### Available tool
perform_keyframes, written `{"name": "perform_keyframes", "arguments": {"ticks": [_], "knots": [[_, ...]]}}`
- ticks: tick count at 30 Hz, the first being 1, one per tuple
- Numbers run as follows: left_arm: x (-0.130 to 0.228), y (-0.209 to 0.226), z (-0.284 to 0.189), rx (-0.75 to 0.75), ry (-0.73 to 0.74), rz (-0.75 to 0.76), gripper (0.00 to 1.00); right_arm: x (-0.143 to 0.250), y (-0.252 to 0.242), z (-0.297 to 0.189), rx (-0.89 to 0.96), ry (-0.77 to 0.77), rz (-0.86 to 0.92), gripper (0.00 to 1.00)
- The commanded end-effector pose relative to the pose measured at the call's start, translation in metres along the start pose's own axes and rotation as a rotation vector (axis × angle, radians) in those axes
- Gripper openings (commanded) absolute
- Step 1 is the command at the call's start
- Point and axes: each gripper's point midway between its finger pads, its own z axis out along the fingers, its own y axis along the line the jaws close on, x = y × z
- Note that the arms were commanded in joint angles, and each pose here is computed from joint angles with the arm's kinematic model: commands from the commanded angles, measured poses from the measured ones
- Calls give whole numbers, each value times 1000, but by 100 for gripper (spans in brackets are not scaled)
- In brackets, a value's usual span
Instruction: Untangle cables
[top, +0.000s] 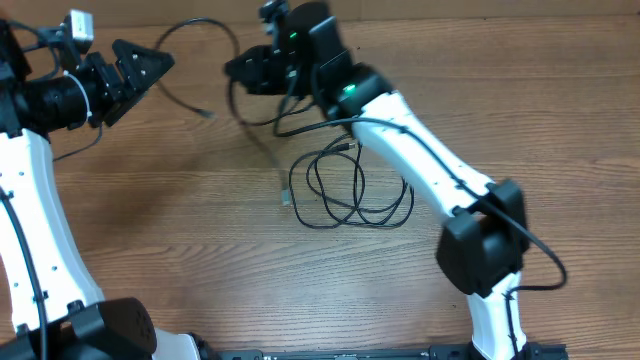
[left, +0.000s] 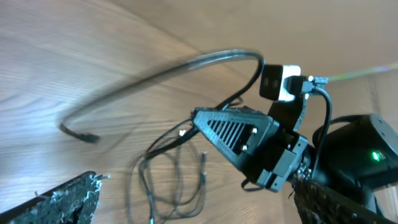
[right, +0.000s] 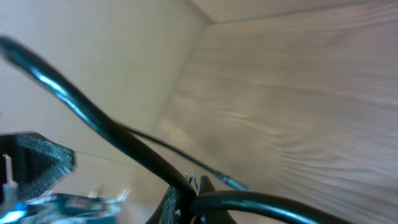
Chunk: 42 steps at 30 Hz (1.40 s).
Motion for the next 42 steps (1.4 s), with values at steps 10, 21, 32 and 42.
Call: {"name": "perform_keyframes", "arguments": {"ticks": [10, 21, 32, 42], "knots": [[4, 4, -29, -176, -93, -44, 100, 101, -27, 61, 83, 227, 91, 85], [24, 41, -26, -430, -72, -244, 100, 33, -142, -64, 496, 175, 238, 100], [107, 132, -3, -933, -61, -685, 99, 44, -213, -203, 750, 330, 348, 100], [168, 214, -19, -1276, 23, -599, 84, 38, -219, -208, 747, 334, 278, 100]]}}
